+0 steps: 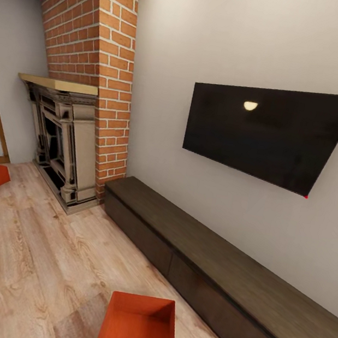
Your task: Move the two storage containers from the living room to the garage. In the garage, place one container on the floor and stack the other container on top of it (either order is fine).
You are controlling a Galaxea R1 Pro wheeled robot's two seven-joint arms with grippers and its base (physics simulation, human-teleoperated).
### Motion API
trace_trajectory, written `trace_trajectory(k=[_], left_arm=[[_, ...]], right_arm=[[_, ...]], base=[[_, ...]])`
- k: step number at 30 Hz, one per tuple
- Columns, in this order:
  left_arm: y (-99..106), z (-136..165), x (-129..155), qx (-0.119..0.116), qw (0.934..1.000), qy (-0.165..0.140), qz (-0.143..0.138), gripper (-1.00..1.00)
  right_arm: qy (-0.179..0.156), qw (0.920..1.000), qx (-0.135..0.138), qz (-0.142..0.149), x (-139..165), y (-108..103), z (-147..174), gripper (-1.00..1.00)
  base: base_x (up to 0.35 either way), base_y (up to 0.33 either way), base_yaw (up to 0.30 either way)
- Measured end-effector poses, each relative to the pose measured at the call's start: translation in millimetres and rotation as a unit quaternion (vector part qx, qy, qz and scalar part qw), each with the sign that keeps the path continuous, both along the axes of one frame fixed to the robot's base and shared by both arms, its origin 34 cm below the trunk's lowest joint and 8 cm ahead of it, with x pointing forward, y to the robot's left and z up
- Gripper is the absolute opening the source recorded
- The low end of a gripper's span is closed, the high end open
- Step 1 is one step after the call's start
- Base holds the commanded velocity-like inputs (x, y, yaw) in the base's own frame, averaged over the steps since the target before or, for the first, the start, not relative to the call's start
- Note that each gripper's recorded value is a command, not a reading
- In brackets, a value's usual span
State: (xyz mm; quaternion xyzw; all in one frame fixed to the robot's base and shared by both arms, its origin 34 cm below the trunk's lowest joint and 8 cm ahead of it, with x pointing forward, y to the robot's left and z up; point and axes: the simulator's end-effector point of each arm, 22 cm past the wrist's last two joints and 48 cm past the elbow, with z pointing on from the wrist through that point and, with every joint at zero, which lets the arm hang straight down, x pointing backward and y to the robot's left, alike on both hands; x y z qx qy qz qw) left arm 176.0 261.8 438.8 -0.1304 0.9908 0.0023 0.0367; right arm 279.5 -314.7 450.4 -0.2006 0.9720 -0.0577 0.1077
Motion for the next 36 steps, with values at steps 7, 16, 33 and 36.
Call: trace_trajectory(k=[7, 16, 33, 36], left_arm=[[0, 0, 0, 0.0, 1.0, 0.0, 0.0, 1.0], [1, 0, -3, 0.001, 1.0, 0.004, -0.006, 1.0], [5, -1, -16, 0.003, 0.9997, 0.02, -0.012, 1.0], [4, -1, -18, 0.003, 0.9997, 0.023, -0.012, 1.0]], right_arm=[[0.007, 1.0, 0.005, -0.003, -3, 8, -1, 1.0], [0.008, 0.9999, 0.008, -0.003, -4, 10, -2, 1.0], [0.021, 0.9997, 0.009, -0.005, -14, 10, -5, 1.0], [0.024, 0.9997, 0.009, -0.005, -16, 10, -6, 1.0]], base=[[0.0, 0.001, 0.0], [0.0, 0.0, 0.11], [0.0, 0.0, 0.108], [0.0, 0.0, 0.008]])
